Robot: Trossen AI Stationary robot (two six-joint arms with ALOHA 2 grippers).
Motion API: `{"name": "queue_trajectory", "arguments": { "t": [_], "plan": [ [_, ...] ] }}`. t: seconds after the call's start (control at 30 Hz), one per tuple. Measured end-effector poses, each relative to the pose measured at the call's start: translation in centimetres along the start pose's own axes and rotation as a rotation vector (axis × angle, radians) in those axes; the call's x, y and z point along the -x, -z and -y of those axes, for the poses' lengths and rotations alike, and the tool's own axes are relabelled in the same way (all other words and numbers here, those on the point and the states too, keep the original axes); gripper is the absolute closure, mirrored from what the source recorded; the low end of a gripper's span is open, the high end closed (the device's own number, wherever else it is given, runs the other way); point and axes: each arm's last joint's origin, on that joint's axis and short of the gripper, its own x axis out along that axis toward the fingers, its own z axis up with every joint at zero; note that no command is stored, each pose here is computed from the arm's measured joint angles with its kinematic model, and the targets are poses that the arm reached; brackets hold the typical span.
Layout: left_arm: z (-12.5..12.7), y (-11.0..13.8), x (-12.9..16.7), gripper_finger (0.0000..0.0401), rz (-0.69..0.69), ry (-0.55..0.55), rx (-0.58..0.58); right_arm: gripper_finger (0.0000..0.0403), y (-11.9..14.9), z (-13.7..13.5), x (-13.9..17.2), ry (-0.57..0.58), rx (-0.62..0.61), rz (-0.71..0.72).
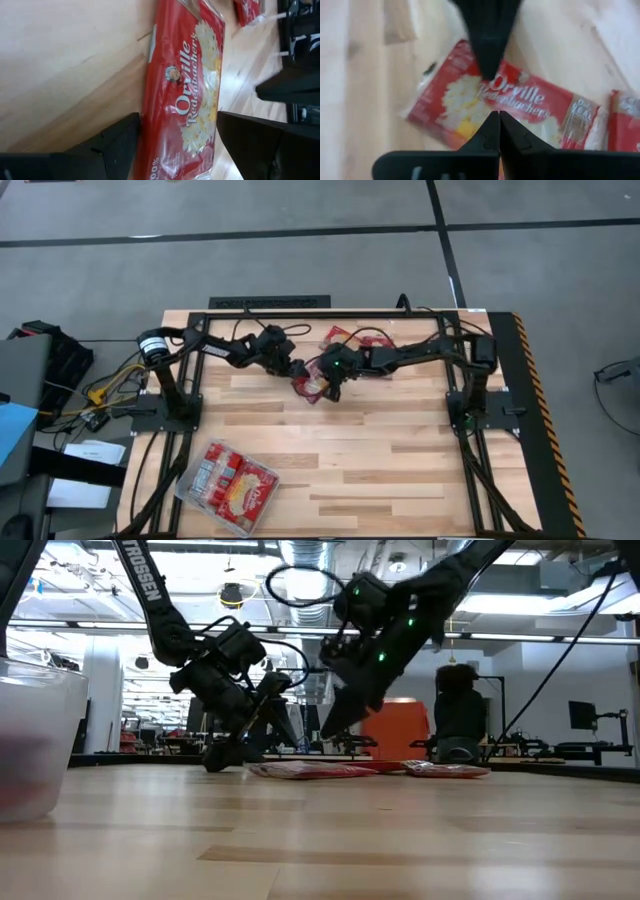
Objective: Sort popcorn bags into baskets
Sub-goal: Put the red popcorn bag into the transparent bin
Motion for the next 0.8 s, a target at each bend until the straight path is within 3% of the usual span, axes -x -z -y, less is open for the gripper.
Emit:
{"name": "queue_trajectory", "arguments": {
  "t": [0.13, 0.3, 0.6, 0.8],
  "plan": [
    [0.1, 0.2, -0.1, 0.0138, 0.004, -0.008, -0.008, 0.0384, 1.5, -1.1, 0.1, -0.015, 0.029, -0.137],
    [0.1, 0.2, -0.1, 0.0138, 0.004, -0.008, -0.003, 0.0391, 3.1, -2.3, -1.9, -0.032, 0.063, -0.208],
    [0.4, 0.6, -0.4, 0.0138, -0.001, -0.009, -0.012, 0.0377, 2.8, -1.9, -4.8, -0.033, 0.052, -0.136],
    [0.5, 0.7, -0.4, 0.0147, -0.006, -0.005, -0.013, 0.0386, 1.6, -1.4, -4.9, -0.034, 0.076, -0.105]
  ]
}}
